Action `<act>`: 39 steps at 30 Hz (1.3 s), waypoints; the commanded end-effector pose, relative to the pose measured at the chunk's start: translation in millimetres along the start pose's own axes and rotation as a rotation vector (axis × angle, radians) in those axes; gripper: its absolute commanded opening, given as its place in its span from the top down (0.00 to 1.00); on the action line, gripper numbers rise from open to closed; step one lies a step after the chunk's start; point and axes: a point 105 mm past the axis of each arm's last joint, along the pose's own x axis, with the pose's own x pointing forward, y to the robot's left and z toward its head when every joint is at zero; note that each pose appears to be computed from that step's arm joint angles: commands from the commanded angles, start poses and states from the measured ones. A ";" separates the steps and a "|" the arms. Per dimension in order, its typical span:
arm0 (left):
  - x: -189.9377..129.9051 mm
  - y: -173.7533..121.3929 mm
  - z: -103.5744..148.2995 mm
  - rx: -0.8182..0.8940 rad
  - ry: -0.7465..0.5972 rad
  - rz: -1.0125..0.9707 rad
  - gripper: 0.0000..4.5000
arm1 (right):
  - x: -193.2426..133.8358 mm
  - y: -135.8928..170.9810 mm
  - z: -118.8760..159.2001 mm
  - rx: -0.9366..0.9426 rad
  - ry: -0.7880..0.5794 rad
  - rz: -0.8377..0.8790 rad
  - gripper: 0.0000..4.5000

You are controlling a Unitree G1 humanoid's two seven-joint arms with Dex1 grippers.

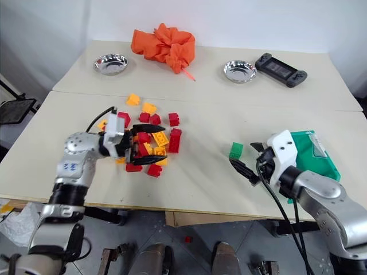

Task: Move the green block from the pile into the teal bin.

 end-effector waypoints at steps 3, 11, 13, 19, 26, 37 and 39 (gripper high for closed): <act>-30.4 -24.3 6.6 -0.029 0.045 0.072 0.01 | 21.5 -12.8 -9.2 0.089 0.120 -0.095 0.00; -33.3 -33.1 10.0 -0.016 0.059 0.127 0.01 | 44.7 -0.8 -13.3 0.217 0.187 -0.134 0.00; -31.2 -34.6 10.2 -0.014 0.058 0.123 0.01 | 50.6 1.0 -12.5 0.231 0.176 -0.150 0.00; -24.6 -38.8 11.5 -0.015 0.045 0.112 0.00 | 56.2 -8.8 -11.7 0.216 0.146 -0.238 0.20; -14.4 -44.0 10.5 -0.045 0.000 0.062 0.00 | 39.6 -11.2 24.0 -0.029 -0.077 -0.165 0.67; 24.9 -50.2 -4.1 -0.108 -0.123 0.056 0.00 | -76.1 -44.6 83.3 -0.184 -0.335 -0.147 0.67; 29.9 -49.1 -4.2 -0.110 -0.136 0.043 0.00 | -89.2 -52.8 70.1 -0.262 -0.229 -0.166 0.67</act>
